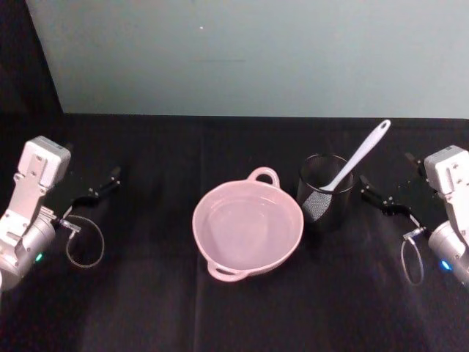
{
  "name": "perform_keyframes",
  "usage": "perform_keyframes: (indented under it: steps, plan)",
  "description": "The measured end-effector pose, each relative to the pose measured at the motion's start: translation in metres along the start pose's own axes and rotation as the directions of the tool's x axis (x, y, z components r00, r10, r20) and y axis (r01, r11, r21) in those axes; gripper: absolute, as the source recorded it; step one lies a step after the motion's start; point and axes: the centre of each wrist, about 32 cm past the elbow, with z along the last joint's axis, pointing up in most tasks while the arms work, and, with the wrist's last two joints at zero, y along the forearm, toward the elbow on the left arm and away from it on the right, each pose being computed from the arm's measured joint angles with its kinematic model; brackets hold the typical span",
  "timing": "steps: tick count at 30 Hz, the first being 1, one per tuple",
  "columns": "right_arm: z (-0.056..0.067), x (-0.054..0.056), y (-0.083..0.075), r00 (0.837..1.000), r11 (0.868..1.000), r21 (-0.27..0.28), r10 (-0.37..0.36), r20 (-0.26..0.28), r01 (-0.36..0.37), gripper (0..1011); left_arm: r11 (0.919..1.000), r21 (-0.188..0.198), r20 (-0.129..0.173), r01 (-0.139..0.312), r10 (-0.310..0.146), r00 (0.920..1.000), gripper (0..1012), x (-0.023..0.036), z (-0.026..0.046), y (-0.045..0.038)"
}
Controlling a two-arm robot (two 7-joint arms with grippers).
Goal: Use the one hand to pick up the spoon and stir the clear water in the bowl.
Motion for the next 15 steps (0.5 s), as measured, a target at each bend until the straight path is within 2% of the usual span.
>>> perform_keyframes:
  steps: [15]
  plan:
    - [0.0000,0.0000,0.0000,1.000,1.000,0.000,0.000,0.000,0.000,1003,1.0000,0.000,0.000,0.000,0.000,1.0000,1011,0.0000,0.0000,0.0000]
